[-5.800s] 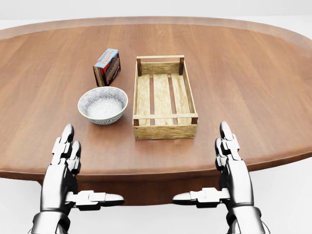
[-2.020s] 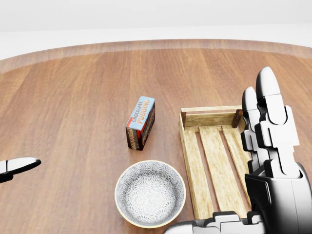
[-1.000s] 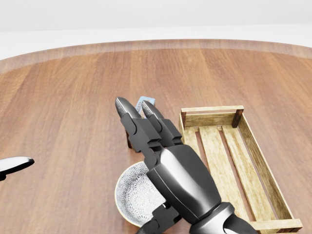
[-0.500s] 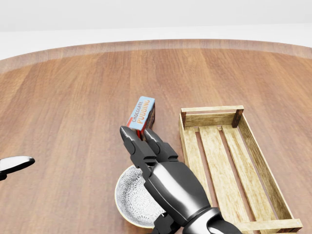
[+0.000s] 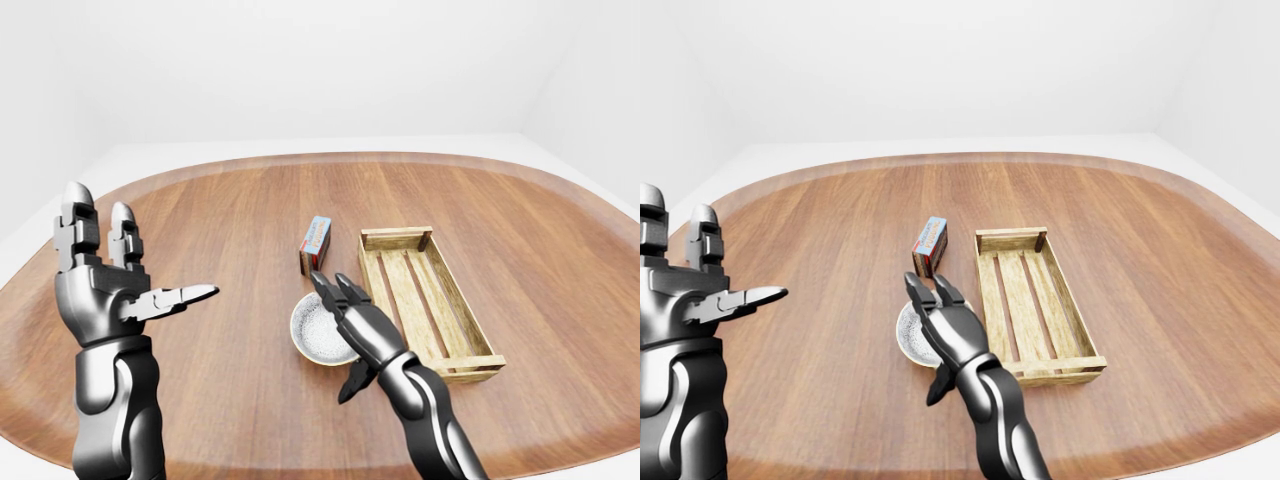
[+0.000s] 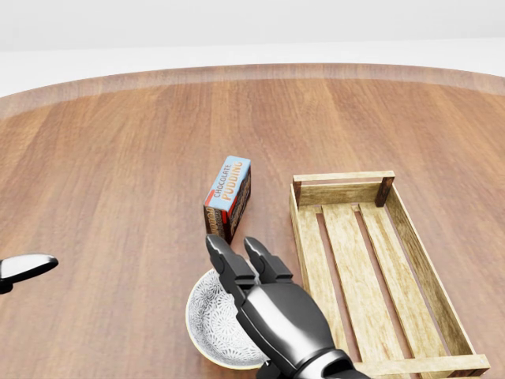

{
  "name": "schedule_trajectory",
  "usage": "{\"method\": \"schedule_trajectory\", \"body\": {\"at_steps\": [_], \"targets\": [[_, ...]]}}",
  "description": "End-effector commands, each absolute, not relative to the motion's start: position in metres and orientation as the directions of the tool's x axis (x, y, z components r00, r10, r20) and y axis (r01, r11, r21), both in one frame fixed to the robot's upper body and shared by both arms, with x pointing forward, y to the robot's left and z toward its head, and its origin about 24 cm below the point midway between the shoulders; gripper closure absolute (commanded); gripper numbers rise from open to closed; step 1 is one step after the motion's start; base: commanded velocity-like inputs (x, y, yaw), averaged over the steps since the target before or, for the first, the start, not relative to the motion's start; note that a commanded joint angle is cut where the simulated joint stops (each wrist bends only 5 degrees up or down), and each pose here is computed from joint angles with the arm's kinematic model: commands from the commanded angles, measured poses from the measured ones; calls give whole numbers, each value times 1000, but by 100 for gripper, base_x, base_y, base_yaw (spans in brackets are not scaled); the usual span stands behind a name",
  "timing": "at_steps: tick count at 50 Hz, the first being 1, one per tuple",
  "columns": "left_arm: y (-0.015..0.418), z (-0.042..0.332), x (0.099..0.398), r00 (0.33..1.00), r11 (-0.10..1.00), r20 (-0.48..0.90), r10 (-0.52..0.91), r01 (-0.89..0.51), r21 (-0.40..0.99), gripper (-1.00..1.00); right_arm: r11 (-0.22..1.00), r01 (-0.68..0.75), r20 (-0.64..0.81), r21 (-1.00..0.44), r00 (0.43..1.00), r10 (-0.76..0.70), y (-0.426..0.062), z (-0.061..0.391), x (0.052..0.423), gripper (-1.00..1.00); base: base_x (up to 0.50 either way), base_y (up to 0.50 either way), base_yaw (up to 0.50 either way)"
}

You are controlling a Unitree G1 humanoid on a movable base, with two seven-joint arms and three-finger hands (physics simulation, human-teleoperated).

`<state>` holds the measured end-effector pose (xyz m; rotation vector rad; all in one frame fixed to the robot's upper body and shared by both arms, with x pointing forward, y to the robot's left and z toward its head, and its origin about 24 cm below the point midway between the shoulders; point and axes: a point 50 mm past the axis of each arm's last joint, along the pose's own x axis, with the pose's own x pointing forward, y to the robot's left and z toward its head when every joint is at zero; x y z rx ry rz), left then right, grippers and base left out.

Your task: Pick up the bowl on the left and put it in the tray.

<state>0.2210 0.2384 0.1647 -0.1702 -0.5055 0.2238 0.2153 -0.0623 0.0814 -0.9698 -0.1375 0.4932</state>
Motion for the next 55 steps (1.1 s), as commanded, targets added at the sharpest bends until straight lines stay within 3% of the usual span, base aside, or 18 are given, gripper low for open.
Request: {"method": "schedule_trajectory", "body": {"at_steps": [1,55], "targets": [[237,164,221,853,963,459,248,-166,-212,-100,413,-370,-171,-832,879,445,-62,66,214,-100,0,0,0],[238,163,222,855,962,453,253,-173,-212,-100,349,-517,-401,-781,845,355,-73,7,233,-100,0,0,0]]}}
